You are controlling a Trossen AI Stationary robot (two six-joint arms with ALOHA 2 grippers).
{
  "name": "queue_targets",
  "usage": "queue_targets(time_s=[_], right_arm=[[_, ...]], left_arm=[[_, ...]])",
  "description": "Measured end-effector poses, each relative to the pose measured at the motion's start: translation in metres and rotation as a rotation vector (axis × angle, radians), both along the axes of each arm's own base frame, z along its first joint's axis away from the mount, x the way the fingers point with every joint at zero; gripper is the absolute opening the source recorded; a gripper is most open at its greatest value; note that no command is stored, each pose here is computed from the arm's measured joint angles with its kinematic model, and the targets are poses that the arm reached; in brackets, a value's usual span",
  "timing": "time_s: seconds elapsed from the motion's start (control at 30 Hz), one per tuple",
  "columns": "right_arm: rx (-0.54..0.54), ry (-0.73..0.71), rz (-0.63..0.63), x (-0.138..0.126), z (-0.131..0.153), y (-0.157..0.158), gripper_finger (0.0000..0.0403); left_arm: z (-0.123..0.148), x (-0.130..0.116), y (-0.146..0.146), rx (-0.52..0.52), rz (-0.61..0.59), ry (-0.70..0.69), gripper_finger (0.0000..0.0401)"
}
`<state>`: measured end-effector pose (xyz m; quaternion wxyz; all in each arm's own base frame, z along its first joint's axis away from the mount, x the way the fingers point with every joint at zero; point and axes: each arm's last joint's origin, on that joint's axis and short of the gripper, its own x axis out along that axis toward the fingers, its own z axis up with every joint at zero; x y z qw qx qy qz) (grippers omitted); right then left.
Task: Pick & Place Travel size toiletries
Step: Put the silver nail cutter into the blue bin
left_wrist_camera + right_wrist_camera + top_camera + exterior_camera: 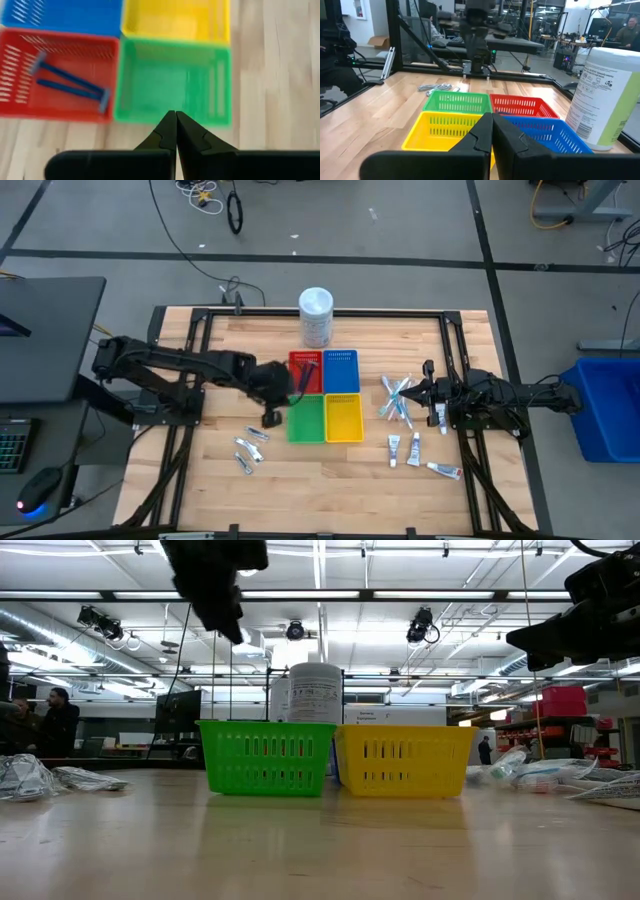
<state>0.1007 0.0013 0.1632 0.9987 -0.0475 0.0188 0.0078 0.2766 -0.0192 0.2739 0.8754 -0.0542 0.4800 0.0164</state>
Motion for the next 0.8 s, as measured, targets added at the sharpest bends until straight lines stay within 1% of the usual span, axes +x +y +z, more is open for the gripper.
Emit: queue_targets(time_s=[0.17, 0.37, 0.6, 0.8], right_arm=[[0.000, 0.000, 0.000, 0.000, 0.000, 0.000, 0.0014], [0.000, 0.000, 0.000, 0.000, 0.000, 0.000, 0.0013], [0.000, 0.000, 0.000, 0.000, 0.000, 0.000, 0.0013], [0.000, 0.000, 0.000, 0.000, 0.000, 0.000, 0.0013]], left_arm=[[-0.005, -0.011, -0.017, 0.010, -0.144, 0.103, 0.0005], [-0.009, -0.021, -0.027, 0.032, -0.223, 0.199, 0.0005], [-0.011, -0.024, -0.035, 0.069, -0.319, 0.211, 0.0004], [-0.029, -0.033, -0.046, 0.082, -0.378, 0.263, 0.0003]])
